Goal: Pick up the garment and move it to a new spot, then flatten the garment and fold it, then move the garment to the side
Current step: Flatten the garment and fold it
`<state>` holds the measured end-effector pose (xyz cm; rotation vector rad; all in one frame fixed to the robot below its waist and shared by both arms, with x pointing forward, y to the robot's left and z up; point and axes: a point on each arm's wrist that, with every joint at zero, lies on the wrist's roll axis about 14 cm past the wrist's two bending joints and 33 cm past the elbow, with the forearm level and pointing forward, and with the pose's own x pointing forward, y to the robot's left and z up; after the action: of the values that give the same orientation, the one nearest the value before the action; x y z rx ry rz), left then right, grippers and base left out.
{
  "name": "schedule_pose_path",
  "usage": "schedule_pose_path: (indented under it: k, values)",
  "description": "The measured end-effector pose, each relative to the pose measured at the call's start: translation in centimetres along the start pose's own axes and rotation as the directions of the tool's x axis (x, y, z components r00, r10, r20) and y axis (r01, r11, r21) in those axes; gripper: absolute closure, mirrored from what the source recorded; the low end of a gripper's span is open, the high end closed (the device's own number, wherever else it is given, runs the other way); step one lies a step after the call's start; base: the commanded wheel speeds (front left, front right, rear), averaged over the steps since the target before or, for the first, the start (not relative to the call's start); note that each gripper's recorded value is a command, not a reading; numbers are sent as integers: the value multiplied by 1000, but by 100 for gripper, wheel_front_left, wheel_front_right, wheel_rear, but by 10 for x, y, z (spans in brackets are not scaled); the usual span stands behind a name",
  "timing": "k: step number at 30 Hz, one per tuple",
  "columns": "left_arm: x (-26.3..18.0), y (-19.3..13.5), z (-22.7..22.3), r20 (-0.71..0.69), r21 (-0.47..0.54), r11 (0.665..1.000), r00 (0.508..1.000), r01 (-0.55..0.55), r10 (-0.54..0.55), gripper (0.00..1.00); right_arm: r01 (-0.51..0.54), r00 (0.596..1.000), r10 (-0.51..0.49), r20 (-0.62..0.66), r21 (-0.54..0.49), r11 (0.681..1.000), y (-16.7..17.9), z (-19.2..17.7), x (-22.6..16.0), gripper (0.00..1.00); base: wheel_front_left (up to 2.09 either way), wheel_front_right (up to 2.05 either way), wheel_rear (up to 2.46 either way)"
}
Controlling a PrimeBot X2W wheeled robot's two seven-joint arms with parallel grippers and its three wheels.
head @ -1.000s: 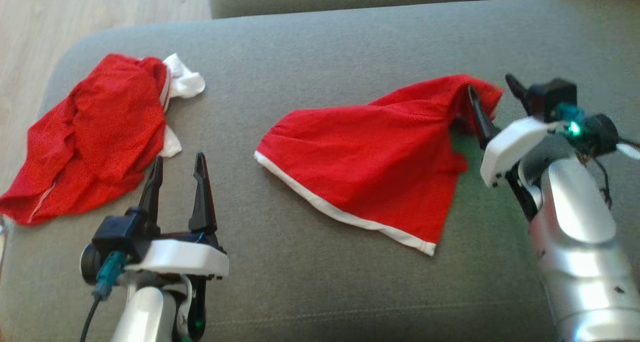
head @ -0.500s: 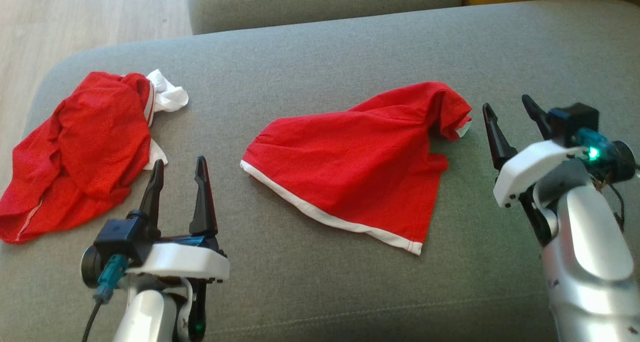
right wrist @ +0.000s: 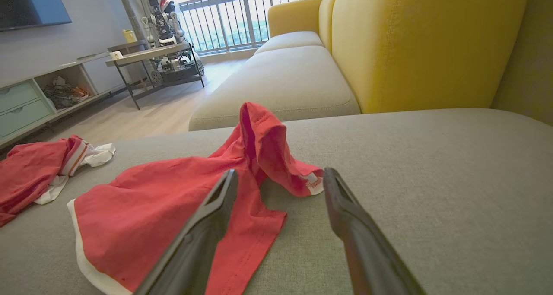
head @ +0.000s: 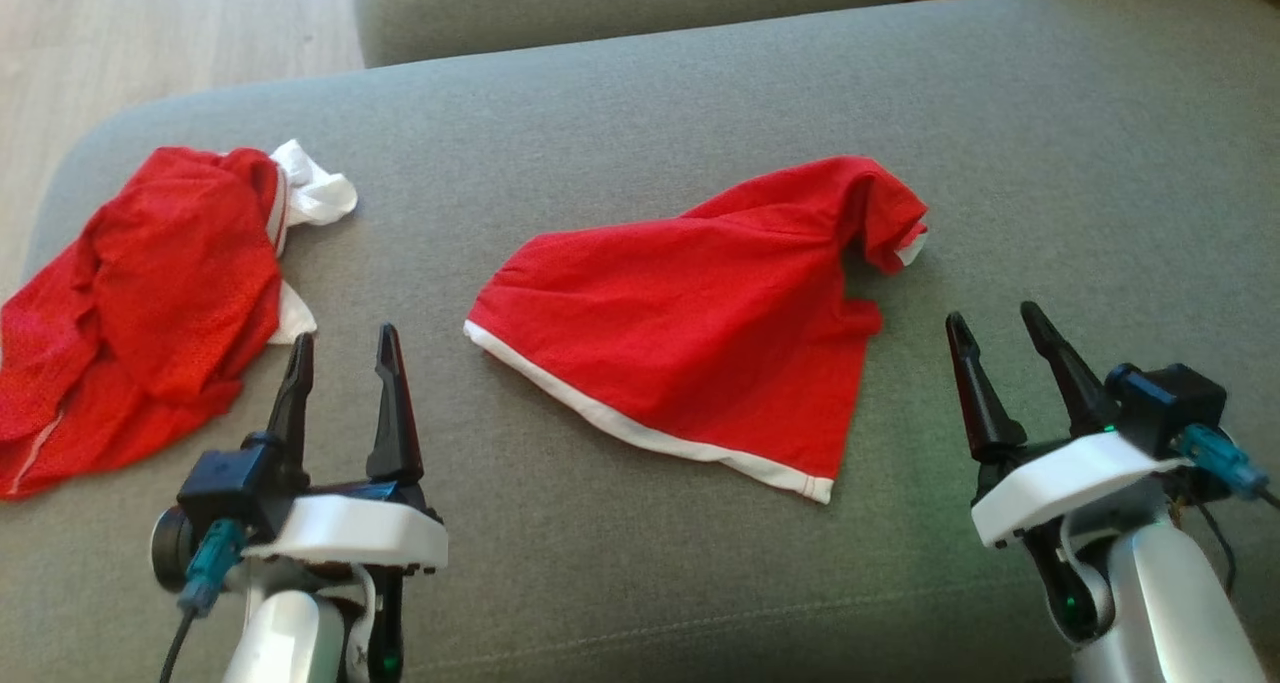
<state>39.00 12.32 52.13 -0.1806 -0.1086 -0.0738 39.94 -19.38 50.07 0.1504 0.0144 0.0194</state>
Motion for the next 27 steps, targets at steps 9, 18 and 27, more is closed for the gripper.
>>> schedule_pose_path:
  k: [9,18,27]
  values:
    - [9,-9,-45,-133,-8,999,991,34,-35,0,-24,1000,24,8,-11,1000,7,2,-4,0,0,0,0]
    - [40,-19,-108,-313,59,993,947,98,-74,0,27,999,-27,-24,-8,1000,-10,-11,-11,0,0,0,0]
    - [51,-20,-149,-438,72,989,895,126,-82,0,71,996,-71,-54,-15,997,-25,-23,-14,0,0,0,0]
